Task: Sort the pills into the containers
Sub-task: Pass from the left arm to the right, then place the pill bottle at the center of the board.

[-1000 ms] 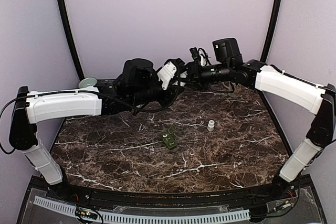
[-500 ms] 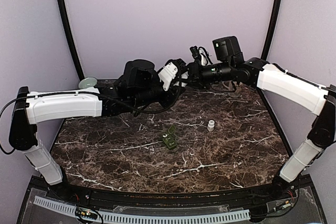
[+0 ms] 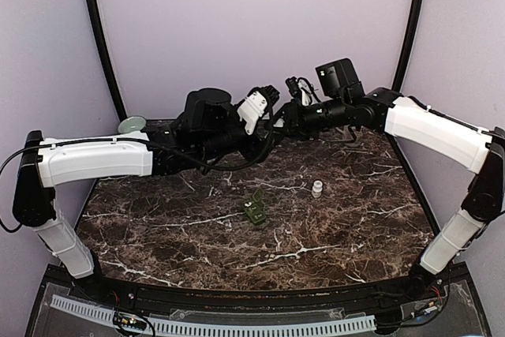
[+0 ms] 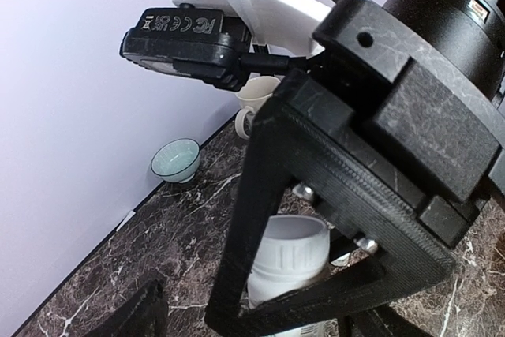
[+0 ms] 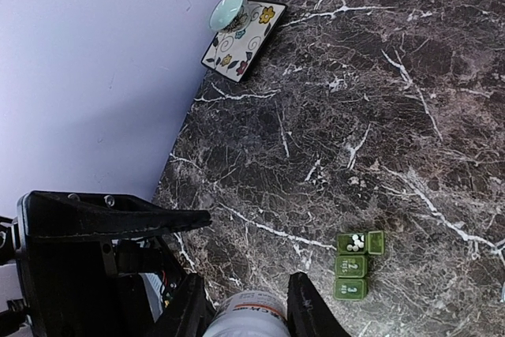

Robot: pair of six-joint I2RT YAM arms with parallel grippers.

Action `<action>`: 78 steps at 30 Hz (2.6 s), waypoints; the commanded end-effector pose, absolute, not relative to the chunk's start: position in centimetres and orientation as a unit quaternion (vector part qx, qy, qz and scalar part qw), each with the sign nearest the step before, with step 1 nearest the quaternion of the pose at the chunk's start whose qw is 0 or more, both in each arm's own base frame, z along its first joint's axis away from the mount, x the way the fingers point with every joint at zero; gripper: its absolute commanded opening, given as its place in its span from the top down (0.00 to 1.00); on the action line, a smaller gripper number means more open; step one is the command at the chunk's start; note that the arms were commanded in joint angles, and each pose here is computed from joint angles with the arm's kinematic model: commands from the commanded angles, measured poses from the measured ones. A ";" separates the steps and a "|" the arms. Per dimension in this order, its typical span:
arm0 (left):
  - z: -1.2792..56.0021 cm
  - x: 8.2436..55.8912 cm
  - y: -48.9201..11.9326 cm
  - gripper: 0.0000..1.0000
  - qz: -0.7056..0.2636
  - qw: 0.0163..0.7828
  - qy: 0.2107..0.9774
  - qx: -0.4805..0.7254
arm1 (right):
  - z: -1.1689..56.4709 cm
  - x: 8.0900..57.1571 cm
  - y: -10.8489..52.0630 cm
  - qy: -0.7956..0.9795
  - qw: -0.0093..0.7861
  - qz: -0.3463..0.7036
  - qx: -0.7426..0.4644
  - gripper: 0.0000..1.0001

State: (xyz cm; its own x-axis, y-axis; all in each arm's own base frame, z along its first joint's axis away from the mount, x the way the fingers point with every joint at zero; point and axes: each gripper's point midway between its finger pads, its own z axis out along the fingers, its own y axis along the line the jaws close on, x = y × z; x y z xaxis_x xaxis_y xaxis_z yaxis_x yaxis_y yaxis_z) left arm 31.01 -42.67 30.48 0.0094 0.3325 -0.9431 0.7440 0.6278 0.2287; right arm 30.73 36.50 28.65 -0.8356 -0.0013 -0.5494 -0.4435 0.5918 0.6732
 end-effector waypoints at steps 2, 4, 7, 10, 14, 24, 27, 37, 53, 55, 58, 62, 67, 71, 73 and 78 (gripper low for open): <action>37.0 30.3 -41.2 0.24 -0.200 0.650 0.644 0.351 | 26.3 30.6 35.8 0.875 0.251 0.391 -0.132 0.89; 36.6 30.2 -40.9 0.24 -0.200 0.647 0.647 0.351 | 26.4 30.9 35.7 0.876 0.259 0.385 -0.131 0.89; 35.9 29.9 -40.4 0.24 -0.198 0.640 0.655 0.350 | 26.3 31.6 35.1 0.879 0.273 0.370 -0.125 0.89; 35.0 29.6 -40.0 0.24 -0.198 0.631 0.662 0.353 | 26.1 32.4 34.5 0.882 0.286 0.355 -0.117 0.89; 34.1 29.3 -39.1 0.24 -0.194 0.624 0.672 0.349 | 25.5 33.4 33.3 0.889 0.303 0.327 -0.108 0.89; 30.9 29.1 -36.9 0.24 -0.164 0.608 0.700 0.337 | 21.0 35.9 26.5 0.915 0.348 0.191 -0.079 0.89; 30.1 29.2 -36.4 0.24 -0.158 0.605 0.707 0.331 | 19.6 36.3 24.5 0.917 0.359 0.158 -0.070 0.89; 27.7 29.4 -35.3 0.24 -0.147 0.588 0.730 0.317 | 15.4 37.3 20.1 0.921 0.379 0.085 -0.039 0.89; 25.5 29.8 -34.0 0.24 -0.138 0.564 0.758 0.299 | 10.5 38.3 17.9 0.923 0.381 0.062 -0.005 0.89; 25.3 29.8 -33.9 0.24 -0.137 0.562 0.759 0.298 | 9.4 38.4 17.6 0.925 0.375 0.054 -0.003 0.89; 25.2 29.8 -33.8 0.23 -0.136 0.561 0.761 0.296 | 8.2 38.4 17.2 0.927 0.373 0.046 0.002 0.89; 25.0 29.9 -33.7 0.24 -0.132 0.559 0.764 0.295 | 7.4 38.6 16.9 0.927 0.373 0.043 0.007 0.89; 24.7 30.1 -33.5 0.23 -0.129 0.557 0.766 0.293 | 6.3 38.8 16.6 0.928 0.370 0.036 0.009 0.89; 24.6 30.2 -33.5 0.23 -0.128 0.556 0.767 0.293 | 5.6 38.8 16.3 0.929 0.368 0.030 0.010 0.88; 24.4 30.2 -33.5 0.23 -0.128 0.555 0.768 0.293 | 5.2 38.8 16.2 0.930 0.367 0.027 0.011 0.88; 24.3 30.3 -33.4 0.23 -0.127 0.555 0.768 0.292 | 4.6 38.8 15.8 0.930 0.368 0.022 0.016 0.86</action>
State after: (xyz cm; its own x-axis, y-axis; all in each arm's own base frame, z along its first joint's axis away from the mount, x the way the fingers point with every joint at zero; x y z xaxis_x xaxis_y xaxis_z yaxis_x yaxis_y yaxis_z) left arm 30.39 -34.37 23.86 -0.2100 0.3251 -0.9221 0.6065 0.7830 0.1379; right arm 38.09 16.48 4.72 -0.7543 0.0173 -0.6563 -0.0201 0.9986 0.0494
